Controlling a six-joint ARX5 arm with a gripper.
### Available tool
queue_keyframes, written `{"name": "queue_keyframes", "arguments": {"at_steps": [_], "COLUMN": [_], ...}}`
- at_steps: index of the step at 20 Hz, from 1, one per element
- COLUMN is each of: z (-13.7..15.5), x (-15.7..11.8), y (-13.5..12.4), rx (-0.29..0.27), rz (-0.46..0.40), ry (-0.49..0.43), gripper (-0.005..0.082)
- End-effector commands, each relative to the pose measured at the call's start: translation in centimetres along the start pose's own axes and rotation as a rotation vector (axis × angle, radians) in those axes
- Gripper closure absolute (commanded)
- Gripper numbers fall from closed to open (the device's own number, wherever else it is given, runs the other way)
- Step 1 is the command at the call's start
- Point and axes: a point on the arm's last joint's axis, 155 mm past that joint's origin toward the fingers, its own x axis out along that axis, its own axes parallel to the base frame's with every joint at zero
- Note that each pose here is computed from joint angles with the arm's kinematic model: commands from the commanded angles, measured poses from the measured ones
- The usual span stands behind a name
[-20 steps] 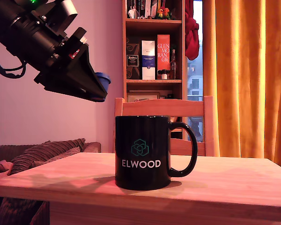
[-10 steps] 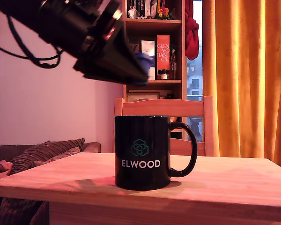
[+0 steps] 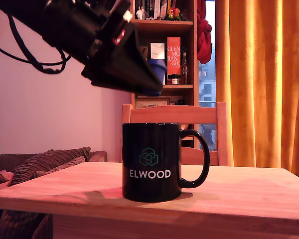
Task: Pick up the coffee capsules on the table and drop them inside the coffee cup
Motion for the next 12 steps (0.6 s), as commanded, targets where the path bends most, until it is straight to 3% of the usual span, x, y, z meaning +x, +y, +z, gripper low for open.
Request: {"name": "queue_keyframes", "arguments": {"at_steps": [1, 12], "z": [-1.9, -3.0], "x": [1.3, 2.4], "y": [0.2, 0.0], "rx": [-0.015, -0.028], "rz": [-0.009, -0.021], "ry": [0.047, 0.076], "gripper": [0.0644, 0.0644]}}
